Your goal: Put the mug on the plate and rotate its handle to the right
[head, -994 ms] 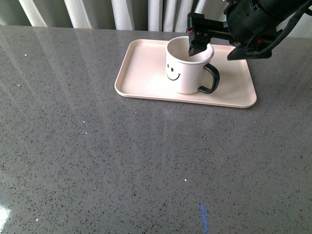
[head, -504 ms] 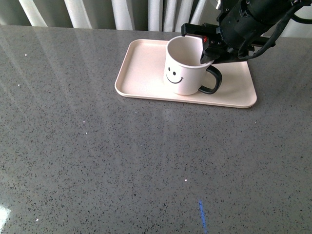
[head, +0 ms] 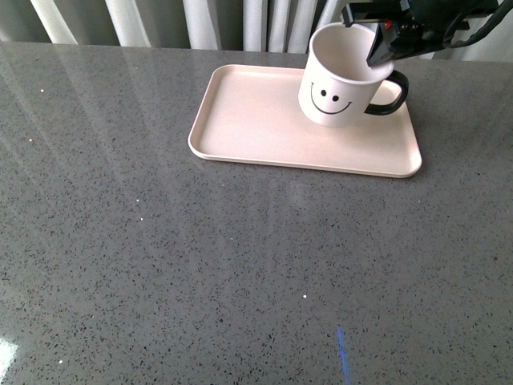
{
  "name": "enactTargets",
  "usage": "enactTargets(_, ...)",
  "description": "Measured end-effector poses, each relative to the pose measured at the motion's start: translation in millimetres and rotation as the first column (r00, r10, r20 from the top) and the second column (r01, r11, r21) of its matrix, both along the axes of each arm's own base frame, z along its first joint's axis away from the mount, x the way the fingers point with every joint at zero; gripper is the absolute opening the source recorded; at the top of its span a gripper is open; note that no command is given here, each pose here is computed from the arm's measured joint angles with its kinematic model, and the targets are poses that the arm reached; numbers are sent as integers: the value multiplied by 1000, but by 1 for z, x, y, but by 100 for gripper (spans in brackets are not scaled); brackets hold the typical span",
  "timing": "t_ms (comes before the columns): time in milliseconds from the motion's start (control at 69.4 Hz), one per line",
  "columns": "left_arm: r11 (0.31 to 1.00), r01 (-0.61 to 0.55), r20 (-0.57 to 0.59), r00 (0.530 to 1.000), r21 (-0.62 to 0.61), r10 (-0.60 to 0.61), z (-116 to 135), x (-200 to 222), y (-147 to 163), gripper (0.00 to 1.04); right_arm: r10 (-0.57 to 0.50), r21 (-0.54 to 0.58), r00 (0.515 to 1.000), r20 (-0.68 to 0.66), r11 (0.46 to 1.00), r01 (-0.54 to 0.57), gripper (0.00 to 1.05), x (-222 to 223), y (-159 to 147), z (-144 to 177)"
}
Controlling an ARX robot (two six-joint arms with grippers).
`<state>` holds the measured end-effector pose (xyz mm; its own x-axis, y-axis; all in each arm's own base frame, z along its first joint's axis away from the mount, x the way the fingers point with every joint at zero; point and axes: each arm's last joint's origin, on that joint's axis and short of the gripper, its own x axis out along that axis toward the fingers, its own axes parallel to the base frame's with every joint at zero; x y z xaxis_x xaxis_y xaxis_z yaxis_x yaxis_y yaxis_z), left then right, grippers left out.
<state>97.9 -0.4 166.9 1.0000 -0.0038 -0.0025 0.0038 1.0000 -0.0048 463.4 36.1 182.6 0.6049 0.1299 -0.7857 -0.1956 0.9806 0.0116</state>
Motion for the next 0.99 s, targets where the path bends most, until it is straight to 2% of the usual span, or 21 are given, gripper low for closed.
enactTargets(144,1000,0,0,1000,0,0,0,0,0,95,134,-39,991,4,990,-133,2,2,-3,10)
enactTargets(331,1000,0,0,1000,0,0,0,0,0,95,231,-89,973,-17,969,-232,2,9,1,7)
enactTargets(994,1000,0,0,1000,0,0,0,0,0,95,294,-88,951,-99,949,-303,2,14,13,-23)
